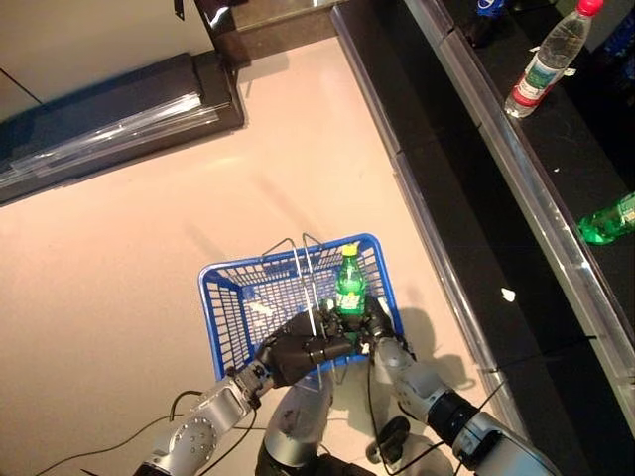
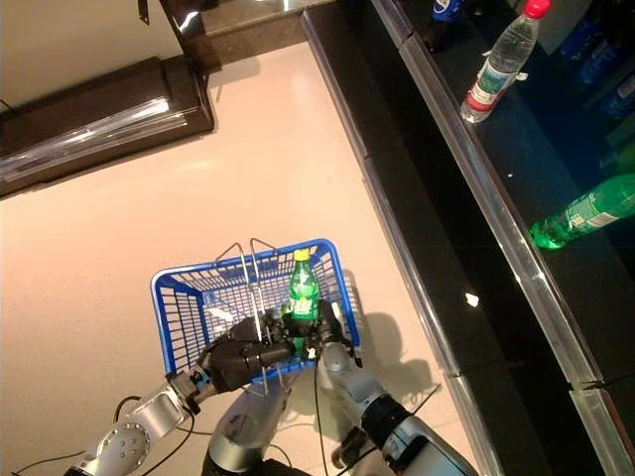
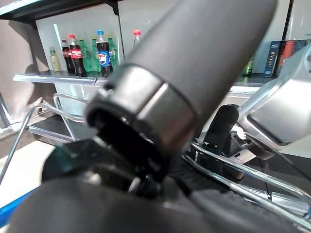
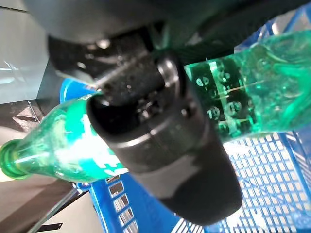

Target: Pick up the drink and place into the basket.

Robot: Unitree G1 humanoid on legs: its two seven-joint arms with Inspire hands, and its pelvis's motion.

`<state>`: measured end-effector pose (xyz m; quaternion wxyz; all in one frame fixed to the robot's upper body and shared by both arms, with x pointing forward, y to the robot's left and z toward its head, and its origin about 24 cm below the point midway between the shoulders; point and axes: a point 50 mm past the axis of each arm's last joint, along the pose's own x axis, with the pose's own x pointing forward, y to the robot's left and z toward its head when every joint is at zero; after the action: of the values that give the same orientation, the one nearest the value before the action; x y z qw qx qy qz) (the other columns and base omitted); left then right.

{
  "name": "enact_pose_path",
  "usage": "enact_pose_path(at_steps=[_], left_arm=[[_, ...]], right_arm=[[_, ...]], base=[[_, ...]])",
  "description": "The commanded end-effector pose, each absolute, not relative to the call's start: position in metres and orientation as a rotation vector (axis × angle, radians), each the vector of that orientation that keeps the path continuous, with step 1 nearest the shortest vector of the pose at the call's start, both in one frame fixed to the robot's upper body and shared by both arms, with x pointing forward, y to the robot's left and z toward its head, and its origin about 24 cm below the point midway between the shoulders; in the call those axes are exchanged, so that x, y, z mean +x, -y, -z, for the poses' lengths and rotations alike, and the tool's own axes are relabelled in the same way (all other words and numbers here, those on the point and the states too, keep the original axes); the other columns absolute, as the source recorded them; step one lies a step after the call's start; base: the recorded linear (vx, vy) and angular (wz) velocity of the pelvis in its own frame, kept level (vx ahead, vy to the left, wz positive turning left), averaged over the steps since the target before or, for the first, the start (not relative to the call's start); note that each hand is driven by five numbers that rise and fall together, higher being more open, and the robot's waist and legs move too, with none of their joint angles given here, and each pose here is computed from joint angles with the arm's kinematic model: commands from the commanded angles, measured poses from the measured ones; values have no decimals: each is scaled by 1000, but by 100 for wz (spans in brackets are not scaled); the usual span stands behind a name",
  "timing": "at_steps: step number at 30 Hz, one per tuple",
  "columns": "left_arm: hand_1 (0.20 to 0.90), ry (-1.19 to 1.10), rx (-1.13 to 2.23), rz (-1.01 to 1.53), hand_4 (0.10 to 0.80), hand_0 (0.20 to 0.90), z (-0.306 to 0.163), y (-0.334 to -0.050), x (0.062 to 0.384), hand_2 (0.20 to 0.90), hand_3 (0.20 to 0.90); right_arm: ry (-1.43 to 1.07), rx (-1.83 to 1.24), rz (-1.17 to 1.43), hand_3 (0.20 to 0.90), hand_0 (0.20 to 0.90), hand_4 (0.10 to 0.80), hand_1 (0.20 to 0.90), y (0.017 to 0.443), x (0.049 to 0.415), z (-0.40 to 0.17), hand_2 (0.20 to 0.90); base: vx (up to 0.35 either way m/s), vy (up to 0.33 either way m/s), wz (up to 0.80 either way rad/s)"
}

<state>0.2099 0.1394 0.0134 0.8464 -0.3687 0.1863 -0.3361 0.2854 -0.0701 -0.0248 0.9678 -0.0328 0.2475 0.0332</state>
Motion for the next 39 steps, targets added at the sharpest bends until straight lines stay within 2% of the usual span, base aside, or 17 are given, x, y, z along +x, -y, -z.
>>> enact_pose_path(at_steps=[1,7,12,21,22,23,24,39], left_arm=[[300,39,-930,1286,100,300,-107,-80,199,300,200],[300,17,-914,1336,100,300,-109,-75,198,300,200],[300,-13,-907,1362,100,300,-105,-80,196,300,200],[300,-18,-893,1392,100,300,-105,-83,192,300,200],[300,-18,-892,1395,100,300,-105,-83,192,300,200],[300,-16,-893,1397,100,300,-106,-83,193,300,200],[300,-14,-894,1398,100,300,-107,-83,193,300,200],[300,-29,-919,1375,100,300,-105,-82,195,300,200]], right_arm=[[-357,123,-261,200,300,100,300,14,296,-15,300],[-524,396,-383,200,300,100,300,5,293,-5,300],[-620,740,-491,200,300,100,300,1,290,-3,300],[-638,907,-437,200,300,100,300,12,301,-5,300],[-637,908,-433,496,554,396,554,11,303,-7,554],[-635,907,-428,735,759,635,759,10,305,-9,759],[-636,906,-423,900,900,800,900,11,306,-10,900],[-611,895,-385,900,900,800,900,20,316,-13,900]], base=[[0,0,0],[10,-7,2],[38,-9,11],[0,0,0],[0,0,0],[0,0,0],[0,0,0],[0,0,0]])
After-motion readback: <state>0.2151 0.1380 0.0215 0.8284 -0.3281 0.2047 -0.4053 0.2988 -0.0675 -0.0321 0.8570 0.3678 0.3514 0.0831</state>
